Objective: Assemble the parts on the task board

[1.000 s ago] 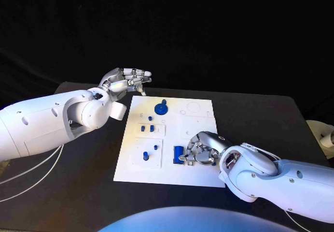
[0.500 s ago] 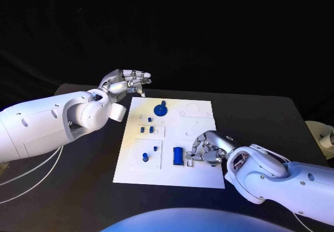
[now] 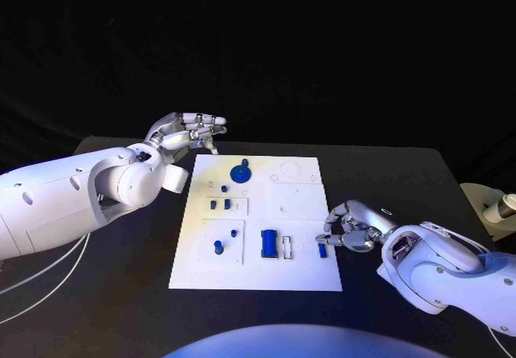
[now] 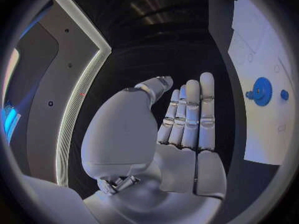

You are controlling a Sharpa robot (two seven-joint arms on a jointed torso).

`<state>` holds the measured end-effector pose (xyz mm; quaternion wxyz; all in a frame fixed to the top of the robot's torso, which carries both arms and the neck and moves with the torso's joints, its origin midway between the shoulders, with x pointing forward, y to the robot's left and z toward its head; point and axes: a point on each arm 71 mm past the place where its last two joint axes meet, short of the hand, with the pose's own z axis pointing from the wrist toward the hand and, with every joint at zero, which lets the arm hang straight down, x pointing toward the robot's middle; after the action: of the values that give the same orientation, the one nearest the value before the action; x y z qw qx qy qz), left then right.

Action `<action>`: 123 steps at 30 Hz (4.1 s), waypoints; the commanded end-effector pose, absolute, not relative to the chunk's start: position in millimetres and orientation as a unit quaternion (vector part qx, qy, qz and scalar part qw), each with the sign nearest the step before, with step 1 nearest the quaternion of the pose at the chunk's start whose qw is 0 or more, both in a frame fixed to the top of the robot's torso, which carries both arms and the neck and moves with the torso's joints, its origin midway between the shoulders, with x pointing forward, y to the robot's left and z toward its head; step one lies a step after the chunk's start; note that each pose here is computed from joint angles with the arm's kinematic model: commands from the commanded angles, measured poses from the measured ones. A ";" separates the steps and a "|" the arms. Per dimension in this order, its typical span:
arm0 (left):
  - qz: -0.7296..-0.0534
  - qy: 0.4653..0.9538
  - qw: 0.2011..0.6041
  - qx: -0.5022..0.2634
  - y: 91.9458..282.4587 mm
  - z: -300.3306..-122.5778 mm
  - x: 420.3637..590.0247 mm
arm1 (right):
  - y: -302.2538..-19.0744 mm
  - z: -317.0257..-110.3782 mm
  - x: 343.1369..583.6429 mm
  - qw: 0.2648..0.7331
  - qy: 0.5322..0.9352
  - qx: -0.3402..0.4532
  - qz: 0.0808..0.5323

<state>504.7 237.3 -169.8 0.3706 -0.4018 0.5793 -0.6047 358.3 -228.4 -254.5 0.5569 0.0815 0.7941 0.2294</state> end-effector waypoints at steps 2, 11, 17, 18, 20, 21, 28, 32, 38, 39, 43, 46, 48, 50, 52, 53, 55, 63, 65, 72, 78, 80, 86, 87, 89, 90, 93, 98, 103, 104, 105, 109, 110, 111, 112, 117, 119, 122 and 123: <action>-0.613 0.579 0.362 -0.398 234.4 -169.0 504.0 | -232.5 -260.2 352.2 0.552 0.806 0.052 0.209; -0.613 0.579 0.361 -0.397 234.3 -169.2 503.8 | -234.5 -268.7 347.4 0.548 0.813 0.048 0.188; -0.613 0.579 0.361 -0.398 234.9 -169.3 503.5 | -228.8 -273.2 346.9 0.547 0.814 0.050 0.189; -0.613 0.579 0.361 -0.398 234.9 -169.3 503.5 | -227.8 -273.8 347.0 0.547 0.814 0.050 0.189; -0.613 0.580 0.361 -0.398 235.0 -169.3 503.4 | -225.6 -274.9 347.4 0.547 0.814 0.051 0.191; -0.613 0.580 0.361 -0.398 235.1 -169.3 503.3 | -224.8 -275.3 347.6 0.547 0.813 0.051 0.191; -0.613 0.580 0.360 -0.398 235.7 -169.2 502.9 | -219.8 -278.3 349.7 0.546 0.814 0.049 0.192; -0.613 0.581 0.359 -0.398 235.9 -169.1 502.5 | -217.9 -281.1 351.6 0.548 0.815 0.042 0.186; -0.612 0.581 0.359 -0.398 236.1 -169.0 502.1 | -214.3 -286.8 353.3 0.548 0.819 0.020 0.169; -0.612 0.581 0.358 -0.398 236.1 -169.0 502.0 | -213.7 -287.5 353.2 0.548 0.819 0.017 0.168; -0.612 0.582 0.358 -0.398 236.2 -169.0 502.0 | -211.7 -289.5 352.8 0.547 0.821 0.009 0.163; -0.612 0.582 0.357 -0.398 236.4 -169.1 501.9 | -210.7 -290.1 352.3 0.547 0.822 0.006 0.160; -0.612 0.583 0.357 -0.398 236.4 -169.2 501.8 | -210.0 -290.0 351.9 0.548 0.822 0.007 0.159; -0.612 0.583 0.356 -0.398 236.5 -169.2 501.7 | -209.3 -289.3 351.4 0.549 0.820 0.010 0.160; -0.612 0.583 0.356 -0.398 236.6 -169.2 501.7 | -208.7 -288.4 350.9 0.552 0.818 0.015 0.162; -0.612 0.584 0.356 -0.398 236.7 -169.2 501.7 | -208.4 -287.9 350.7 0.553 0.817 0.017 0.164; -0.612 0.584 0.356 -0.399 236.8 -169.2 501.7 | -207.3 -286.2 349.8 0.556 0.813 0.025 0.170; -0.611 0.584 0.356 -0.399 236.7 -169.4 501.9 | -196.1 -269.8 346.7 0.570 0.789 0.069 0.218; -0.611 0.585 0.355 -0.399 236.4 -169.5 501.9 | -192.5 -265.5 346.8 0.572 0.782 0.087 0.234; -0.611 0.586 0.353 -0.398 235.5 -169.7 501.9 | -179.7 -263.7 346.9 0.543 0.782 0.144 0.269; -0.612 0.586 0.353 -0.398 234.8 -169.7 501.7 | -170.2 -267.9 347.1 0.515 0.796 0.155 0.277; -0.612 0.586 0.352 -0.398 234.6 -169.6 501.7 | -167.2 -270.0 347.5 0.506 0.802 0.155 0.278; -0.612 0.586 0.352 -0.397 234.1 -169.6 501.6 | -160.9 -275.9 349.0 0.485 0.816 0.151 0.276; -0.613 0.586 0.352 -0.397 234.1 -169.6 501.6 | -160.3 -276.8 349.4 0.483 0.817 0.151 0.275; -0.613 0.586 0.352 -0.397 234.1 -169.5 501.6 | -159.2 -278.6 350.1 0.479 0.821 0.149 0.273; -0.613 0.586 0.352 -0.397 234.1 -169.5 501.6 | -158.9 -279.4 350.5 0.478 0.822 0.149 0.272; -0.613 0.586 0.352 -0.397 233.9 -169.5 501.6 | -158.2 -281.3 351.6 0.475 0.825 0.147 0.269; -0.613 0.586 0.351 -0.397 233.6 -169.5 501.6 | -157.4 -282.9 353.4 0.476 0.826 0.144 0.265; -0.613 0.586 0.351 -0.397 233.5 -169.6 501.6 | -156.5 -283.7 354.5 0.478 0.826 0.140 0.263; -0.613 0.586 0.351 -0.397 233.5 -169.6 501.6 | -156.4 -283.8 354.6 0.478 0.826 0.140 0.262; -0.613 0.586 0.351 -0.397 233.5 -169.6 501.6 | -156.3 -283.8 354.7 0.479 0.826 0.139 0.262; -0.613 0.586 0.351 -0.397 233.7 -169.6 501.6 | -155.4 -284.0 354.7 0.478 0.828 0.134 0.261; -0.613 0.586 0.351 -0.397 233.7 -169.6 501.6 | -155.2 -284.1 354.6 0.478 0.828 0.133 0.261; -0.613 0.586 0.351 -0.397 233.7 -169.6 501.6 | -154.9 -284.2 354.5 0.477 0.829 0.131 0.261; -0.613 0.586 0.350 -0.397 233.7 -169.6 501.6 | -154.7 -284.2 354.5 0.477 0.829 0.130 0.261; -0.613 0.587 0.350 -0.397 233.8 -169.6 501.5 | -153.8 -284.1 354.4 0.477 0.829 0.127 0.261; -0.613 0.587 0.350 -0.397 233.8 -169.6 501.5 | -153.6 -284.0 354.5 0.479 0.828 0.127 0.262; -0.613 0.587 0.350 -0.397 233.9 -169.6 501.5 | -153.7 -283.8 355.0 0.481 0.827 0.127 0.262; -0.613 0.587 0.350 -0.397 234.0 -169.6 501.5 | -153.7 -283.7 355.1 0.482 0.826 0.127 0.262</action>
<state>502.2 236.6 -170.7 0.3575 -0.4006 0.5870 -0.6059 355.8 -155.3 -283.5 0.4811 0.1392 0.8248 0.2626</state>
